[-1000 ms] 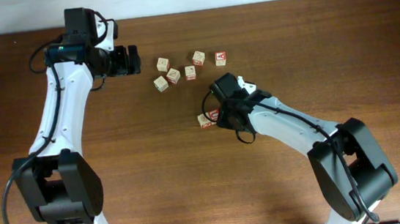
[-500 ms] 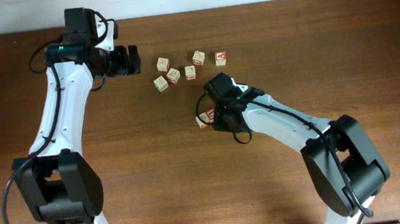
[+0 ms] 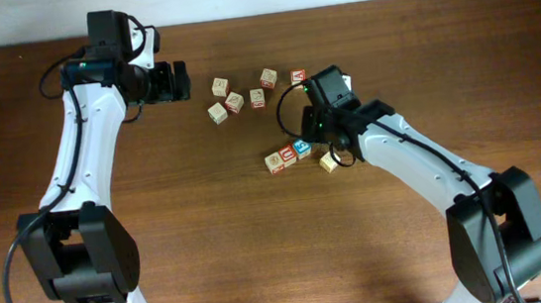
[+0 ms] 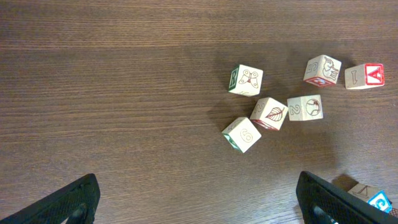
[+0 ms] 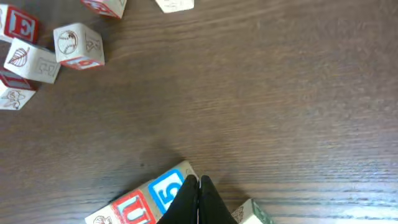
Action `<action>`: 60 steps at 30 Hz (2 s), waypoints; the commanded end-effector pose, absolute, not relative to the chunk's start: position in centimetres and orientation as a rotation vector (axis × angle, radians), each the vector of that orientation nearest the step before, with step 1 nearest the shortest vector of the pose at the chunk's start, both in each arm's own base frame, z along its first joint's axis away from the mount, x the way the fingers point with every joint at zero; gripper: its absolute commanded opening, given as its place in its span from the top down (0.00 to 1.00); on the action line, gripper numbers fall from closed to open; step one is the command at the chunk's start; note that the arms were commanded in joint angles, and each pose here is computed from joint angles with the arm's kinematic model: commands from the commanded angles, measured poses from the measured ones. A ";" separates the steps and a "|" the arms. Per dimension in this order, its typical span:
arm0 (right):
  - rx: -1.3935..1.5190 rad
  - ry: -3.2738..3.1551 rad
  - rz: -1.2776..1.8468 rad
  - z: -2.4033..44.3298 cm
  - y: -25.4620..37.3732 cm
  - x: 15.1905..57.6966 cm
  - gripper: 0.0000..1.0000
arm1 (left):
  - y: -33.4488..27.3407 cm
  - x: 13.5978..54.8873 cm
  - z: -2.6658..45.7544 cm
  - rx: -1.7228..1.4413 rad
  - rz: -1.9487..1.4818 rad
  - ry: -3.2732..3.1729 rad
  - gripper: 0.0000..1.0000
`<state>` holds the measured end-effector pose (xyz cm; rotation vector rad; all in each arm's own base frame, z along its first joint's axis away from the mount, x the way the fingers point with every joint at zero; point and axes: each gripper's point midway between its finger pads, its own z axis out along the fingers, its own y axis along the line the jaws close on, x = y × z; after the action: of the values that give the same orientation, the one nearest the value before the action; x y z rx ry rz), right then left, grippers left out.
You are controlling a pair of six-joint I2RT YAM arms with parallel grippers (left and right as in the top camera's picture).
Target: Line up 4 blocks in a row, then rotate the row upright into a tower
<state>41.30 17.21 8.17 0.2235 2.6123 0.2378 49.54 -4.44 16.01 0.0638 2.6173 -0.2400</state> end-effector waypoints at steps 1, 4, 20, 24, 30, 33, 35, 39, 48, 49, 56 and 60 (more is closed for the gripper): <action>0.200 2.663 0.209 4.8 17.3 41.9 0.96 | -4.4 49.7 15.9 0.053 -0.242 2.617 0.01; 0.186 2.732 0.240 1.7 18.1 41.4 0.96 | -4.4 49.7 15.9 0.053 -0.242 2.618 0.01; 0.422 2.766 0.306 6.5 15.2 41.0 0.91 | -4.4 49.7 15.9 0.053 -0.242 2.617 0.01; 0.713 2.904 0.157 6.1 8.0 36.5 0.92 | -4.4 49.7 15.9 0.053 -0.242 2.617 0.01; 0.471 2.936 0.294 2.3 14.8 34.8 0.95 | -4.4 49.7 15.9 0.053 -0.242 2.617 0.01; 0.425 2.921 0.316 2.2 16.1 35.1 0.95 | -4.4 49.7 15.9 0.053 -0.242 2.618 0.01; 0.389 2.912 0.338 2.3 17.1 35.1 0.95 | -4.4 49.7 15.9 0.053 -0.242 2.617 0.01; 0.355 2.863 0.358 4.4 17.9 35.7 0.96 | -4.4 49.7 15.9 0.053 -0.242 2.618 0.01; 0.209 2.863 0.324 1.4 15.8 38.3 0.96 | -4.4 49.7 15.9 0.053 -0.242 2.618 0.01; 0.222 2.865 0.333 1.4 16.3 38.1 0.96 | -4.4 49.7 15.9 0.053 -0.242 2.617 0.01; 0.291 2.835 0.383 1.7 18.1 38.3 0.96 | -4.4 49.7 15.9 0.053 -0.242 2.617 0.01; 0.296 2.814 0.403 1.7 18.7 38.7 0.96 | -4.4 49.7 15.9 0.053 -0.242 2.618 0.01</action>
<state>38.58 17.83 1.78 0.3069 2.8148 0.3859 49.54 -4.42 16.01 0.0632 2.6173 -0.2394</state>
